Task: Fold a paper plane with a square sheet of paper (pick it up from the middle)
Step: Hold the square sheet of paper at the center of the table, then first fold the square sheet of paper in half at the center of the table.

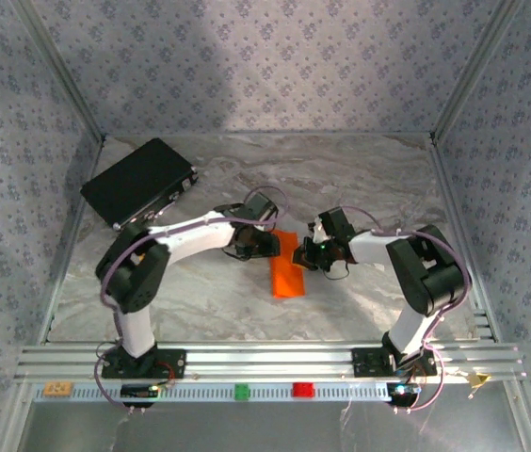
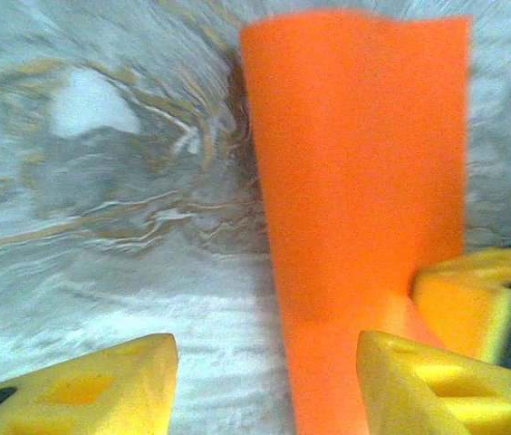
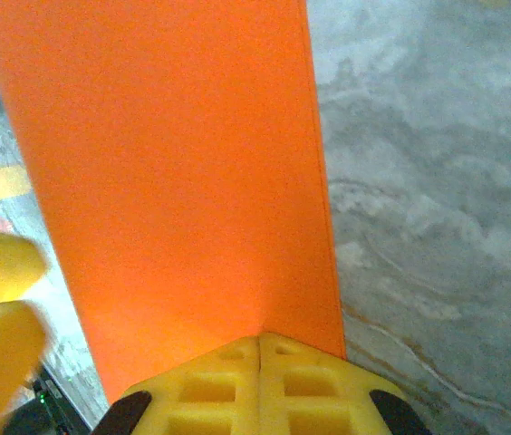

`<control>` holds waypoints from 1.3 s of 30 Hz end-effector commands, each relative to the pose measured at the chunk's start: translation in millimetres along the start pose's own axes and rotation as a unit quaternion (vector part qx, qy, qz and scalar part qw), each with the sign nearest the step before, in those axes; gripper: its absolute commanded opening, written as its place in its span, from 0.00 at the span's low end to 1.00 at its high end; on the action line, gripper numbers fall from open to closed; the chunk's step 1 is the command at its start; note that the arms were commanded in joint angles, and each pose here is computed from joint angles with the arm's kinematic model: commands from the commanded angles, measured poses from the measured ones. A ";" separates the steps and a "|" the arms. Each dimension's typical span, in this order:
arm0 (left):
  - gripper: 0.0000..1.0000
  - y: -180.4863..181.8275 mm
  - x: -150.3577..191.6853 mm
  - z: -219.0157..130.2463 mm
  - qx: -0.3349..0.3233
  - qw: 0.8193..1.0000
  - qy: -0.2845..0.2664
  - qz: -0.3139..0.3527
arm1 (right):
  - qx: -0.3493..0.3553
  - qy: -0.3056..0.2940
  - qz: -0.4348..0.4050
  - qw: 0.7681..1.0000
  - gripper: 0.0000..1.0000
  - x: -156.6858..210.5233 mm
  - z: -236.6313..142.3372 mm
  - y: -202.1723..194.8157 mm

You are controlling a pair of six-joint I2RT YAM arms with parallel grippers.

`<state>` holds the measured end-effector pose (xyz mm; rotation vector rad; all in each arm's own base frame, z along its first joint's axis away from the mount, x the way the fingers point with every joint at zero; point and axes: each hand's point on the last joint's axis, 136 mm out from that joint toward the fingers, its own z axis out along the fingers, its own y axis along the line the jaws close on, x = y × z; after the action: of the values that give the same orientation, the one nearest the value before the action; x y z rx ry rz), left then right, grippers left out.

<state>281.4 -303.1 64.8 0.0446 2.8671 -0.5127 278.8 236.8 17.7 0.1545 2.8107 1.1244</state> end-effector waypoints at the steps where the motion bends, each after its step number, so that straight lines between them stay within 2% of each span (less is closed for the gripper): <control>1: 0.54 -7.5 -24.8 -37.9 0.049 0.996 -0.070 -0.024 | 0.075 0.037 0.021 0.996 0.00 16.0 5.4 -41.0; 3: 0.49 -12.1 -27.2 -45.0 0.095 0.992 -0.074 -0.035 | 0.075 0.036 0.022 0.996 0.00 15.3 5.4 -42.0; 7: 0.31 -25.7 -26.3 -45.8 0.176 0.981 -0.059 -0.051 | 0.076 0.036 0.026 0.996 0.00 16.3 5.0 -43.6; 12: 0.01 -46.6 -19.8 -32.2 0.242 0.968 -0.023 -0.059 | 0.082 0.034 0.032 0.996 0.00 18.3 4.1 -47.6; 17: 0.00 -52.9 -13.4 -14.1 0.269 0.960 0.007 -0.074 | 0.084 0.031 0.036 0.995 0.00 18.0 3.8 -49.1; 24: 0.00 -50.5 -4.5 7.0 0.269 0.959 0.038 -0.083 | 0.084 0.028 0.041 0.995 0.00 18.5 4.3 -49.8; 33: 0.00 -40.8 5.4 27.2 0.252 0.962 0.058 -0.088 | 0.084 0.029 0.044 0.995 0.00 21.1 5.2 -51.6; 39: 0.00 -21.8 18.3 45.8 0.216 0.969 0.073 -0.091 | 0.086 0.027 0.045 0.995 0.00 21.5 4.1 -52.6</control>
<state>280.6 -344.7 41.1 -0.1348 2.8113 -1.2484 281.1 236.0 16.8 0.1278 2.8114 1.1304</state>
